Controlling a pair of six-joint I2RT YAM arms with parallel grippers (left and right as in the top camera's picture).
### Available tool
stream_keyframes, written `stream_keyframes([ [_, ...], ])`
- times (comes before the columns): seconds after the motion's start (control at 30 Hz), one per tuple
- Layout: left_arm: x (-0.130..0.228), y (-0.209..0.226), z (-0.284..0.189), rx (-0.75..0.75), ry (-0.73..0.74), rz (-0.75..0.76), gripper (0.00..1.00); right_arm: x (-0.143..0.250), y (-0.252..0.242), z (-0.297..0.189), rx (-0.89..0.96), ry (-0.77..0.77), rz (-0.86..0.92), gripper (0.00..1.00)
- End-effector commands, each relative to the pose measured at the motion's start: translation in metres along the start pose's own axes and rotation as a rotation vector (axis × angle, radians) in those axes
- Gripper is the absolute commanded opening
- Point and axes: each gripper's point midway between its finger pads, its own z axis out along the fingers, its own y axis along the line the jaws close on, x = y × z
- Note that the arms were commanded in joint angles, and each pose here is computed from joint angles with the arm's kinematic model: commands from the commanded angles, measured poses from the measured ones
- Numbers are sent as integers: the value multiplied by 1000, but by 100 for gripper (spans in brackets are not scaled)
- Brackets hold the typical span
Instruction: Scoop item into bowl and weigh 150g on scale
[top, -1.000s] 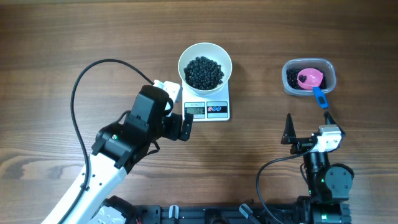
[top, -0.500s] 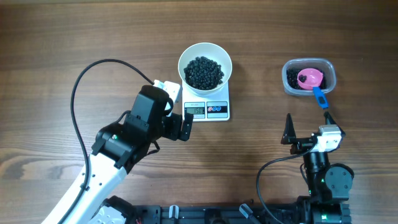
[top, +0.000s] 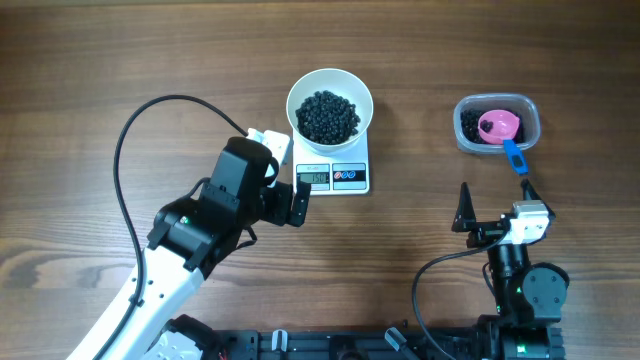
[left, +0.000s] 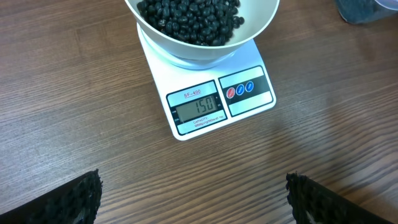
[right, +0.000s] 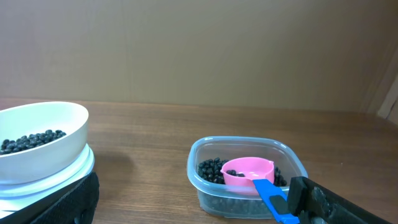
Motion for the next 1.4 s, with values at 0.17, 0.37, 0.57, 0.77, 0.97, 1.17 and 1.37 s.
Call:
stream_keyframes([
  [0.17, -4, 4, -16, -27, -44, 22, 100, -2, 1, -1, 0, -13, -20, 100],
  [0.37, -6, 25, -36, -119, -100, -63, 100, -3, 1, -1, 0, -13, -20, 100],
  [0.57, -14, 44, -55, -147, -179, -185, 100, -2, 1, -1, 0, -13, -20, 100],
  [0.77, -10, 58, -67, -169, -245, -223, 100, -3, 1, -1, 0, -13, -20, 100],
  [0.97, -16, 71, -83, -184, -381, -259, 100, -3, 1, -1, 0, -13, -20, 100],
  [1.17, -15, 83, -91, -198, -489, -290, 100, -3, 1, -1, 0, -13, -20, 100],
  [1.37, -10, 97, -98, -217, -614, -317, 100, -3, 1, -1, 0, -13, -20, 100],
])
